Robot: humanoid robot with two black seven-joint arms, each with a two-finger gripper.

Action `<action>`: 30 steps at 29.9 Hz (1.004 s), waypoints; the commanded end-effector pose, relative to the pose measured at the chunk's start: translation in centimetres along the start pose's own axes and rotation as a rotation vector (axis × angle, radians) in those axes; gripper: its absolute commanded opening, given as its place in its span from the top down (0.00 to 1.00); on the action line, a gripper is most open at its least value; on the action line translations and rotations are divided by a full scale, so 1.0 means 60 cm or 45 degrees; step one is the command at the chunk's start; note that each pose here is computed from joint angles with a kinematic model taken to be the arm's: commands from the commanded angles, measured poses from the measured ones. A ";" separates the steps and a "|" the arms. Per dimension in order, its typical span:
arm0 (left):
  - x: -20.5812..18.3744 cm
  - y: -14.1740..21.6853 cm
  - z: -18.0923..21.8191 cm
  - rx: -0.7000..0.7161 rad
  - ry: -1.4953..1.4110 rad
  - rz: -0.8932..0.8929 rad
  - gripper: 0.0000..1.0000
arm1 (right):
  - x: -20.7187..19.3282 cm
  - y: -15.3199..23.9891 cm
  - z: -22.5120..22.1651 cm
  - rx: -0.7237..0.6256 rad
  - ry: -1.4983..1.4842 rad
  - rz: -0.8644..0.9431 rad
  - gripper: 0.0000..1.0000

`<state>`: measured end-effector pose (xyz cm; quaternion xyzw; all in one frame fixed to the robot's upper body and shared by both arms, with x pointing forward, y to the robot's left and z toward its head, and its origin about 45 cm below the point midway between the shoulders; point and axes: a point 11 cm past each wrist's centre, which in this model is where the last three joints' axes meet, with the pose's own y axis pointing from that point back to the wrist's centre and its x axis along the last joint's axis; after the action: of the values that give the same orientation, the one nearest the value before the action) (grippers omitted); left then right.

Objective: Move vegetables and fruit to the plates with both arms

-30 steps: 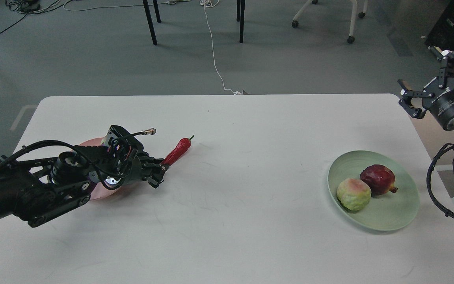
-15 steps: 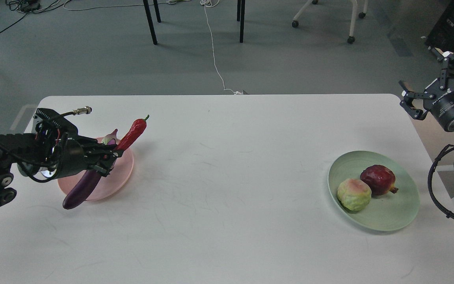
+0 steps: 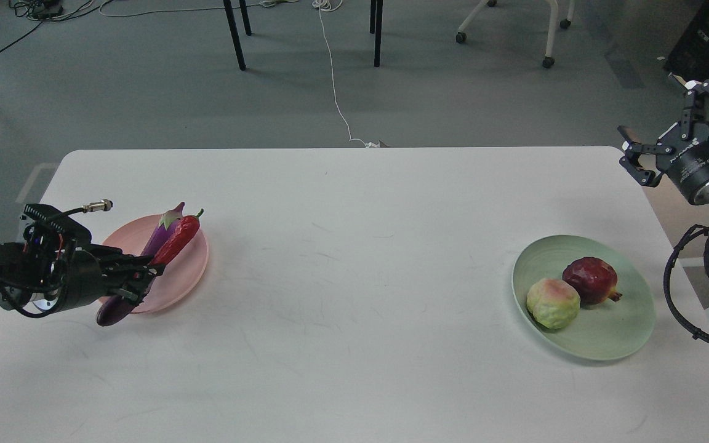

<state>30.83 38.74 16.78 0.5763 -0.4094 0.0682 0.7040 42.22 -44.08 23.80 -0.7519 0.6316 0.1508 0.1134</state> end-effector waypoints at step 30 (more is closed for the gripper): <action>0.302 0.019 -0.008 -0.475 1.431 0.882 0.02 | -0.021 -0.032 -0.073 0.182 -0.056 -0.012 0.01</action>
<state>41.28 33.14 28.83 0.2388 -0.2244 0.4607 0.8248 44.03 -44.13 27.55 -0.7435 0.6354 0.1248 0.1670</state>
